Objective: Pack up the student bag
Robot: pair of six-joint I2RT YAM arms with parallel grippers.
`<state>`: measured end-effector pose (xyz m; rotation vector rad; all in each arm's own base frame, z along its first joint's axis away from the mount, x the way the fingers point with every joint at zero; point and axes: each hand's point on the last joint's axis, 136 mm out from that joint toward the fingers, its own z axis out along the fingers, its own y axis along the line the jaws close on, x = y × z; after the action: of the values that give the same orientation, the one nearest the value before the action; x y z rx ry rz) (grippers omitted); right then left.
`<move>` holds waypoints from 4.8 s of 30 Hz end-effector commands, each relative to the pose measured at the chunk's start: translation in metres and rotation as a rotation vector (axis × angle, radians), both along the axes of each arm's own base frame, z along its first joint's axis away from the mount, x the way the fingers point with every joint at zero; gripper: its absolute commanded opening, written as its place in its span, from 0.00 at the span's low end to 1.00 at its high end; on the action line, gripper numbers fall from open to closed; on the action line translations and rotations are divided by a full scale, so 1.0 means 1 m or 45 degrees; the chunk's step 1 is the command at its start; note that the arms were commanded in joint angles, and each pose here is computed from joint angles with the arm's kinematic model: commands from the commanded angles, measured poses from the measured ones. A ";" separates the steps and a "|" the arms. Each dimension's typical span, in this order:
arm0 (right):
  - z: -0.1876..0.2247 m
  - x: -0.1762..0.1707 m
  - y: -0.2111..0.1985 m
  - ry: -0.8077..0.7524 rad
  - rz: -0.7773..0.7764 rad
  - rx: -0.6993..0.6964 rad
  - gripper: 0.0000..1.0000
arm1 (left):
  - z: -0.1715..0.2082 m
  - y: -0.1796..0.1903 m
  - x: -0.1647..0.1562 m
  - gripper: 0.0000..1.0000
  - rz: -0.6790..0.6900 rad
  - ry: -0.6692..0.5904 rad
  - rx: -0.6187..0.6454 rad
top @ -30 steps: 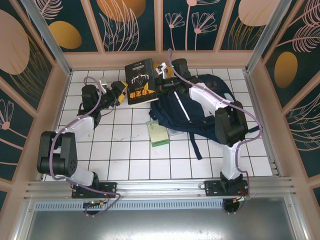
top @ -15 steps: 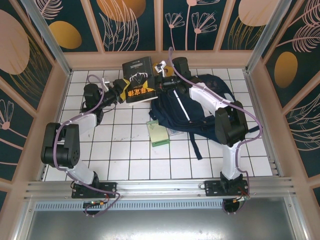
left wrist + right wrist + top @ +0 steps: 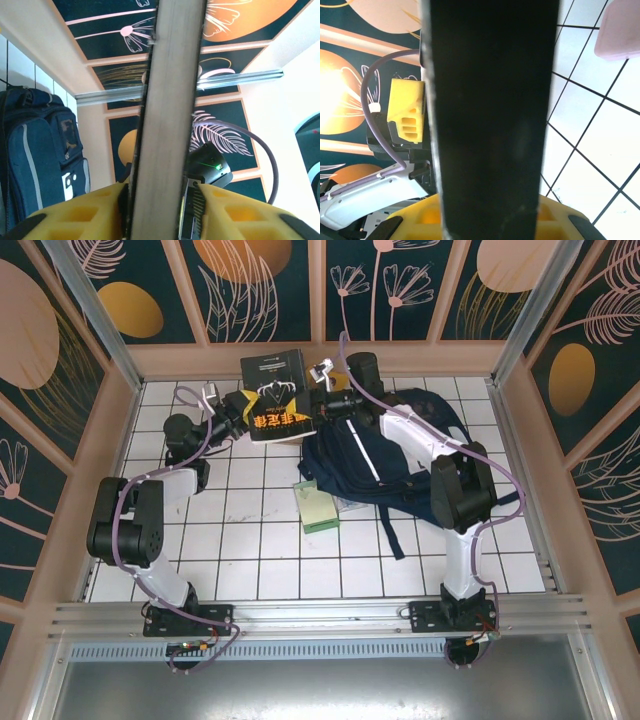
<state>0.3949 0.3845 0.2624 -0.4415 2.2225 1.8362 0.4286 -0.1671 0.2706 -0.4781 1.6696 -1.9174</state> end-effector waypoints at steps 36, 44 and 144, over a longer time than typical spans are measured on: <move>-0.176 0.023 -0.119 -0.327 -0.526 -1.352 0.34 | 0.002 0.005 -0.011 0.00 0.080 -0.074 0.402; -0.173 0.018 -0.127 -0.378 -0.547 -1.448 0.35 | 0.000 0.005 -0.012 0.00 0.078 -0.071 0.408; -0.039 0.051 -0.264 -0.264 -1.039 -0.946 0.00 | -0.072 -0.166 0.021 0.88 0.107 0.144 1.051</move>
<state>0.4463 0.1560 0.2393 0.0886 2.3196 0.7288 0.4505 -0.3544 0.1952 -0.3450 2.2831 -1.0901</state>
